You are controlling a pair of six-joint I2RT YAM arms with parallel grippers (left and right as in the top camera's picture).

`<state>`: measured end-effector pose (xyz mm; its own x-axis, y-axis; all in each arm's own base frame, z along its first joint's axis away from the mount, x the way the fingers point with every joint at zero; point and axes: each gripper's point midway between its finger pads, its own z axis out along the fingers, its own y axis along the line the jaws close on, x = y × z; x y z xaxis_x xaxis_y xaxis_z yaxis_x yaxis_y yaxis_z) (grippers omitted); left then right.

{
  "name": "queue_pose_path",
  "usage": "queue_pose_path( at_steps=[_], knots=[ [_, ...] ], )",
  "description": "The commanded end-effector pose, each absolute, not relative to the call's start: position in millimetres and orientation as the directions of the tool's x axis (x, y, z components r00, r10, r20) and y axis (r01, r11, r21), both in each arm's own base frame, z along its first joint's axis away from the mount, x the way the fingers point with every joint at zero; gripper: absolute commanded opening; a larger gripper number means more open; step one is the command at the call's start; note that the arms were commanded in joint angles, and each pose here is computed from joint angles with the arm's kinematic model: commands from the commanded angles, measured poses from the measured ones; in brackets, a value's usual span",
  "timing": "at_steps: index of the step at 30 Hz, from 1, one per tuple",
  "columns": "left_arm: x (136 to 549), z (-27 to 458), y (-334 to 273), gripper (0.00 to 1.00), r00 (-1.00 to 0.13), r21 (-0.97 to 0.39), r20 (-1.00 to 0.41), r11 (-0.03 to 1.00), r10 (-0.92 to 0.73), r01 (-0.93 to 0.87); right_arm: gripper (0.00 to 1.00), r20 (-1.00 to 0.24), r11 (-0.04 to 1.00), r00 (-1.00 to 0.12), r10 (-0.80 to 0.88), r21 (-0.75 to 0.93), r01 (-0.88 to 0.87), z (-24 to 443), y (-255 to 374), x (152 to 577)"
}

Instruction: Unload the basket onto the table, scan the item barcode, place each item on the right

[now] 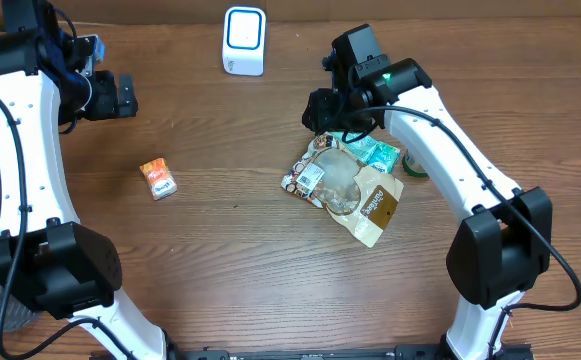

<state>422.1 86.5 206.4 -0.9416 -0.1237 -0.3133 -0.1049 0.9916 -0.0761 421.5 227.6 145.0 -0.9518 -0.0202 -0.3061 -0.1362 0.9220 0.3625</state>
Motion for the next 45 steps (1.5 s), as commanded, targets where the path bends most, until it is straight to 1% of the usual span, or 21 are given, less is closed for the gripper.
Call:
queue_pose_path(
  at_steps=[1, 3, 5, 7, 8, 9, 10, 11, 12, 13, 14, 16, 18, 22, 26, 34, 40, 45],
  knots=[
    [430.2, 214.6, 83.6, 1.0, -0.925, -0.077, -0.362, 0.993, -0.112, -0.09, 0.54, -0.314, 0.922, -0.949, -0.011, 0.364, -0.131, 150.4, 226.5, 423.4],
    [438.1, 217.1, 82.9, 1.0, -0.905, -0.114, -0.385, 0.982, -0.181, -0.148, 0.54, -0.313, 0.922, -0.95, -0.015, 0.362, -0.134, 150.0, 226.2, 422.8],
    [435.9, 217.1, 71.7, 1.0, -0.896, -0.203, -0.354, 0.957, -0.268, -0.206, 0.55, -0.314, 0.923, -0.949, -0.018, 0.361, -0.137, 150.0, 226.1, 422.9],
    [435.4, 218.2, 62.7, 1.0, -0.902, -0.248, -0.346, 0.952, -0.26, -0.179, 0.55, -0.314, 0.923, -0.949, -0.018, 0.36, -0.136, 150.0, 226.0, 423.0],
    [435.6, 217.1, 60.7, 0.88, -0.907, -0.251, -0.346, 0.955, -0.24, -0.157, 0.55, -0.315, 0.923, -0.949, -0.017, 0.359, -0.136, 150.0, 225.8, 423.2],
    [434.4, 215.1, 60.1, 0.7, -0.911, -0.253, -0.336, 0.955, -0.238, -0.157, 0.55, -0.316, 0.925, -0.948, -0.017, 0.356, -0.135, 149.9, 225.3, 423.4],
    [431.4, 210.5, 62.3, 0.49, -0.915, -0.243, -0.314, 0.954, -0.252, -0.179, 0.55, -0.317, 0.925, -0.948, -0.016, 0.355, -0.134, 149.8, 224.9, 423.6],
    [427.2, 206.4, 67.8, 0.35, -0.911, -0.221, -0.288, 0.946, -0.296, -0.238, 0.56, -0.316, 0.925, -0.949, -0.017, 0.355, -0.134, 149.7, 225.0, 423.4],
    [420.7, 199.3, 80.6, 0.27, -0.89, -0.165, -0.257, 0.925, -0.376, -0.343, 0.57, -0.315, 0.925, -0.949, -0.017, 0.354, -0.134, 149.6, 224.9, 423.1],
    [412.7, 193.1, 95.2, 0.04, -0.855, -0.095, -0.239, 0.887, -0.46, -0.451, 0.58, -0.314, 0.926, -0.949, -0.017, 0.354, -0.134, 149.5, 224.8, 422.9],
    [404.8, 186.4, 107.5, 0.05, -0.819, -0.031, -0.232, 0.845, -0.525, -0.534, 0.58, -0.314, 0.926, -0.949, -0.017, 0.354, -0.134, 149.4, 224.7, 422.8],
    [394.7, 172.2, 119.0, 0.04, -0.782, 0.041, -0.221, 0.796, -0.583, -0.604, 0.58, -0.314, 0.926, -0.949, -0.017, 0.354, -0.134, 149.5, 224.8, 422.9],
    [389.3, 147.2, 120.6, 0.04, -0.78, 0.068, -0.195, 0.785, -0.594, -0.615, 0.58, -0.316, 0.927, -0.949, -0.016, 0.351, -0.132, 149.4, 224.2, 423.4],
    [383.6, 105.0, 119.2, 0.04, -0.785, 0.08, -0.167, 0.785, -0.597, -0.614, 0.59, -0.323, 0.934, -0.946, -0.013, 0.333, -0.127, 148.6, 221.0, 425.1],
    [378.1, 65.4, 117.9, 0.04, -0.786, 0.082, -0.164, 0.786, -0.596, -0.613, 0.59, -0.321, 0.935, -0.947, -0.013, 0.332, -0.126, 148.4, 220.8, 424.8],
    [361.7, 21.4, 107.1, 0.04, -0.794, 0.073, -0.135, 0.793, -0.593, -0.605, 0.59, -0.322, 0.935, -0.947, -0.013, 0.333, -0.126, 148.5, 220.9, 424.8],
    [363.9, -12.7, 63.5, 0.04, -0.825, -0.013, -0.139, 0.834, -0.548, -0.552, 0.59, -0.322, 0.935, -0.947, -0.013, 0.333, -0.126, 148.5, 220.9, 424.8],
    [378.9, -17.9, 14.2, 0.04, -0.861, -0.046, -0.189, 0.88, -0.472, -0.473, 0.59, -0.321, 0.935, -0.947, -0.013, 0.332, -0.126, 148.4, 220.8, 424.8]
  ],
)
